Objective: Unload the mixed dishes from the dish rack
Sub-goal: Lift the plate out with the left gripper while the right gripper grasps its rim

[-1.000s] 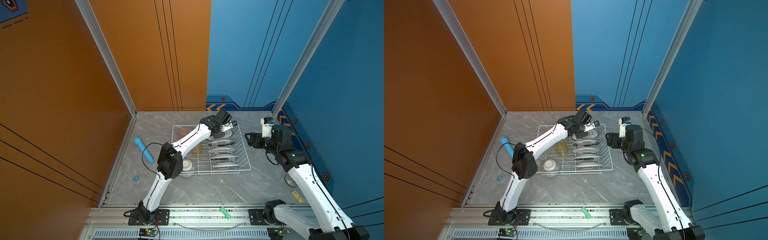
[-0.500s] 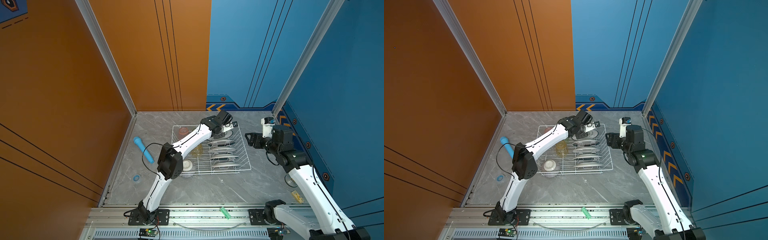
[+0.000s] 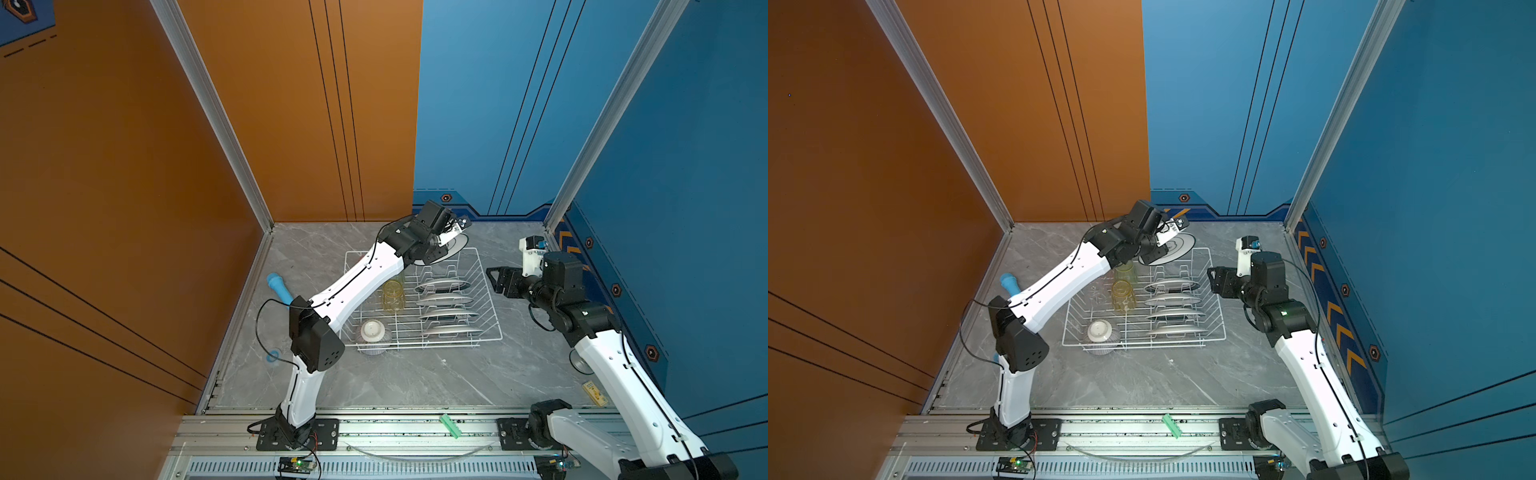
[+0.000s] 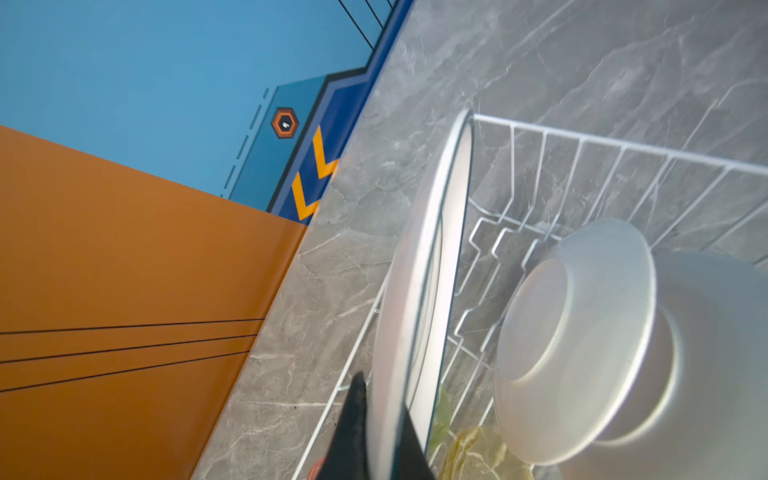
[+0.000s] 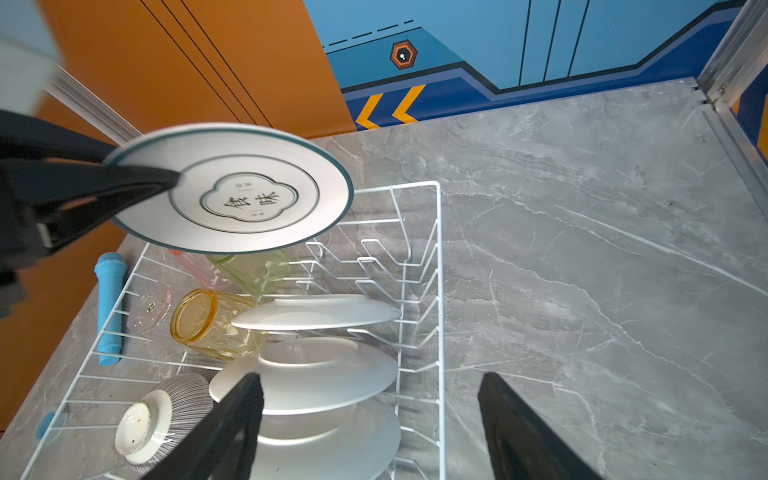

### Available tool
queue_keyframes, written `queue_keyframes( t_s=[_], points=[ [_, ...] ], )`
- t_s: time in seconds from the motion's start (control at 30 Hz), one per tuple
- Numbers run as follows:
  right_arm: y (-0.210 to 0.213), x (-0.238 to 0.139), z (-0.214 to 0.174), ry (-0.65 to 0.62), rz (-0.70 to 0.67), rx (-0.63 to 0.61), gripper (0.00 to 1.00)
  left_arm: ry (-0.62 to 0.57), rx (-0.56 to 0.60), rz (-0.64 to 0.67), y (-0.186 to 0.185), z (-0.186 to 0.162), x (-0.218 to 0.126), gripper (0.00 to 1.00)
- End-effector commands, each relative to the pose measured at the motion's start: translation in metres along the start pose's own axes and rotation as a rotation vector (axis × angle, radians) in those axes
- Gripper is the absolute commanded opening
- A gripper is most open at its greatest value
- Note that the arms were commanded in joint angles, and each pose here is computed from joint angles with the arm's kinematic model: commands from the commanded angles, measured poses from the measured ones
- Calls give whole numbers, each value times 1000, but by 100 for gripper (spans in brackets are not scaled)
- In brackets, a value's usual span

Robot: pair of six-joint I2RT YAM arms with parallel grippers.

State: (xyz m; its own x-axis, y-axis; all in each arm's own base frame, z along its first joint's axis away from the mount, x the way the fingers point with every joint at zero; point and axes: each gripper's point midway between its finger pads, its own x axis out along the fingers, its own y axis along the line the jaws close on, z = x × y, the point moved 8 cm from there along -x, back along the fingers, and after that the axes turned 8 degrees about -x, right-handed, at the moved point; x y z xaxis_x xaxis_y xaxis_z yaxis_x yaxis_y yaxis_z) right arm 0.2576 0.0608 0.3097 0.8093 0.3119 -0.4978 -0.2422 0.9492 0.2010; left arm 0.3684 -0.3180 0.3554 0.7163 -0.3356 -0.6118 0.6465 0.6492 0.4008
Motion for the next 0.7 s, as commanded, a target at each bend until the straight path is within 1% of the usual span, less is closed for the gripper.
queue_keyframes(
  t_s=[0.0, 0.07, 0.17, 0.27, 0.4, 0.5, 0.67],
  points=[
    [2, 2, 1, -25, 75, 48, 78, -150, -229, -43, 36, 14, -49, 0],
    [2, 4, 0, -39, 150, 92, 77, -200, -356, -154, 46, 13, -66, 0],
    [3, 7, -1, -73, 296, 156, 75, -237, -490, -291, 50, 5, -79, 0],
    [6, 9, -2, -116, 455, 215, 74, -274, -618, -435, 48, -7, -80, 0],
    [13, 11, -2, -149, 615, 257, 74, -332, -783, -610, 42, -26, -73, 0],
    [16, 13, -2, -151, 656, 274, 75, -387, -854, -695, 35, -34, -69, 0],
    [13, 19, -8, -135, 641, 290, 75, -431, -925, -785, 25, -41, -61, 0]
  ],
)
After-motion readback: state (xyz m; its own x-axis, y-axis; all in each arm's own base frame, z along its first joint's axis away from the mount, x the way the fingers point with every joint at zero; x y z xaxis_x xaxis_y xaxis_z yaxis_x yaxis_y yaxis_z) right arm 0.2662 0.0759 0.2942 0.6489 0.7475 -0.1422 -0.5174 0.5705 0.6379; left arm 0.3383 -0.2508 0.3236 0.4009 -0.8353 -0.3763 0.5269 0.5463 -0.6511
